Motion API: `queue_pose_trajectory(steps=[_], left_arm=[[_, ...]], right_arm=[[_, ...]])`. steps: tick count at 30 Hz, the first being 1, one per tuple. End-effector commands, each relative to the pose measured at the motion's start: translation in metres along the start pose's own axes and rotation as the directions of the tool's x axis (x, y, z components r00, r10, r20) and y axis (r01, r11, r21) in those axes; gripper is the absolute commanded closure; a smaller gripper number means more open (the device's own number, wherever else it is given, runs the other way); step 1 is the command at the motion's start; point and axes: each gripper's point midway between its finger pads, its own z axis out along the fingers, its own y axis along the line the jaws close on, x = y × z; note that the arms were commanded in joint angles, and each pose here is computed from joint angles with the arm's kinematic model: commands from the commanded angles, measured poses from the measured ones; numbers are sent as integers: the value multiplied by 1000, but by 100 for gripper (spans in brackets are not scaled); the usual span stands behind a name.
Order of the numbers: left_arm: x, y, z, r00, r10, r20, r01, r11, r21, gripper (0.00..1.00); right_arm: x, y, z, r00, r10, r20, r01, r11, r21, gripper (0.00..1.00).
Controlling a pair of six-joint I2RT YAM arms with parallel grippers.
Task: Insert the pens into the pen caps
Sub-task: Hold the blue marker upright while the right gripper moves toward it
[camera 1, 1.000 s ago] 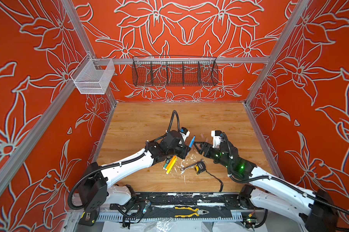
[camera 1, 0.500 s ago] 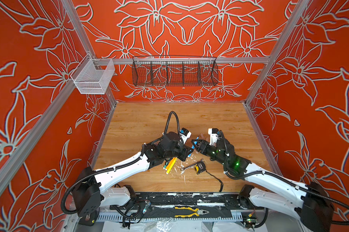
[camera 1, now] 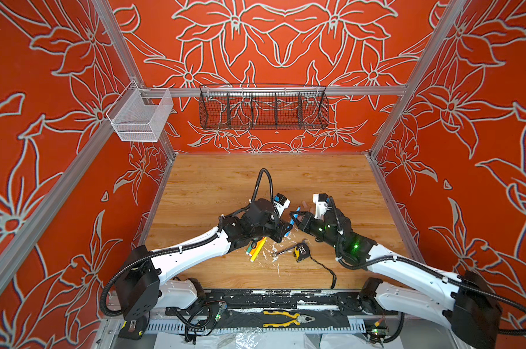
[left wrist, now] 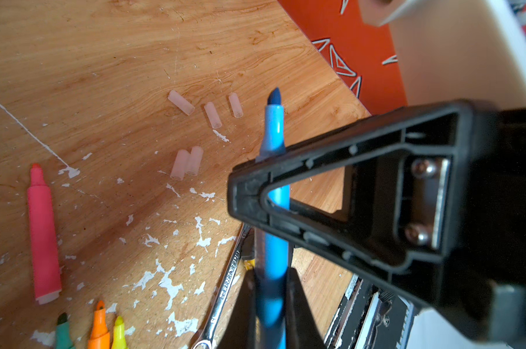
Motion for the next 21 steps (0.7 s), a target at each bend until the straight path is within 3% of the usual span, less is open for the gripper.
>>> queue_pose_trajectory(steps=[1,6,12,14,18,19,21], left_arm=[[-2,-1,6,1000,17,12,-17,1000,4,81],[-2,1,12,1000,13,11,-13,1000,-5,70],[-4,2,16,1000,13,17,-13,1000,-4,69],[-3,3,17,1000,12,14,-12,1000,-8,74],[-5,6,14,1000,4,24,-4,1000,-27,100],[-4,8,14,1000,1,24,0,999,-40,100],[-5,14,10,1000,-3,25,5,997,-80,100]], right_arm=[[1,21,-1,1000,19,-7,-20,998,-57,100],[7,36,-5,1000,10,-15,-12,995,-97,100],[16,46,-9,1000,0,-17,-2,992,-123,100],[18,46,-8,1000,-2,-17,0,993,-119,100],[18,41,-7,1000,-3,-12,2,995,-99,100],[17,39,-8,1000,-8,-7,8,996,-89,98],[14,35,-10,1000,-23,9,23,997,-68,81]])
